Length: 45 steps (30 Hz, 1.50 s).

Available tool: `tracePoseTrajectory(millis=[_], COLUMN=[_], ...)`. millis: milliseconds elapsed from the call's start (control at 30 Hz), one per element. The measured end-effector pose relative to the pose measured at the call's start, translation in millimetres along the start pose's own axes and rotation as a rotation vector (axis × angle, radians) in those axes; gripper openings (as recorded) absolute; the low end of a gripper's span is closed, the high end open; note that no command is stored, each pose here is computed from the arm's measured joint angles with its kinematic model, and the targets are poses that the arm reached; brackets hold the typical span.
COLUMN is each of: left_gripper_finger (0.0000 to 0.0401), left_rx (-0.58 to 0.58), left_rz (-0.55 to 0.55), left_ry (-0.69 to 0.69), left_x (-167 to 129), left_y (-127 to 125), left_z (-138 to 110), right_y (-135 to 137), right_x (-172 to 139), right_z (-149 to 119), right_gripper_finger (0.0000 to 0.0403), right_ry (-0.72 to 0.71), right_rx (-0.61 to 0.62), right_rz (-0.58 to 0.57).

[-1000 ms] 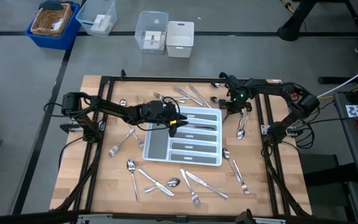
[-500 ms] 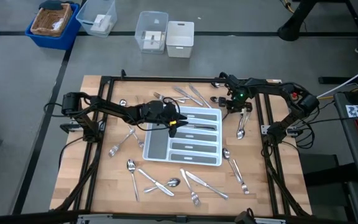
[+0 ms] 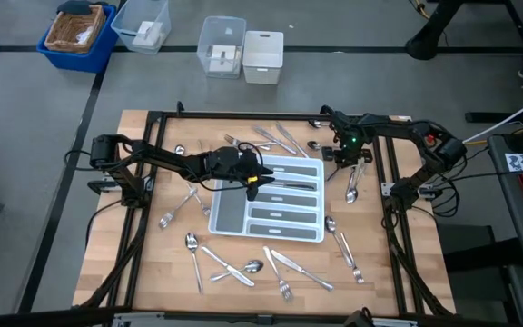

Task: Sort silverware
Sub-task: Put the knife into the organizer tray

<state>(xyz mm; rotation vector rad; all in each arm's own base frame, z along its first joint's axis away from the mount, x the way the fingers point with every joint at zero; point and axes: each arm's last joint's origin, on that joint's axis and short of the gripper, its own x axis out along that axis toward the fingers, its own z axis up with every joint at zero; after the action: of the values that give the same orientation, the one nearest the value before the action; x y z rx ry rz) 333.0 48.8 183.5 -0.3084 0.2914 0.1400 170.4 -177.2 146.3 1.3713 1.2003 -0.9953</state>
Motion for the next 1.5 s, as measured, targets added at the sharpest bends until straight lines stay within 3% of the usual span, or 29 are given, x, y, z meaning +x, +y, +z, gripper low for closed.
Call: tracePoseTrajectory(millis=[300, 633, 833, 1200, 1500], left_gripper_finger=[0.012, 0.012, 0.012, 0.012, 0.012], left_rx=[-0.001, -0.001, 0.024, 0.025, 0.024], left_rz=[0.0, 0.0, 0.001, 0.009, 0.008], left_ry=[0.0, 0.001, 0.002, 0.032, 0.03], left_x=[0, 0, 0, 0, 0], left_y=[0, 0, 0, 1, 1], left_z=[0, 0, 0, -3, -3], right_y=[9, 15, 21, 14, 15], right_x=[-16, -13, -12, -3, 8], right_z=[5, -8, -6, -10, -5], right_gripper_finger=[0.0078, 0.0078, 0.0078, 0.0078, 0.0078], right_ry=[-0.007, -0.025, -0.104, -0.089, -0.159], right_rx=[0.047, 0.252, 0.335, 0.445, 0.473], right_rz=[0.015, -0.088, -0.069, -0.095, 0.004])
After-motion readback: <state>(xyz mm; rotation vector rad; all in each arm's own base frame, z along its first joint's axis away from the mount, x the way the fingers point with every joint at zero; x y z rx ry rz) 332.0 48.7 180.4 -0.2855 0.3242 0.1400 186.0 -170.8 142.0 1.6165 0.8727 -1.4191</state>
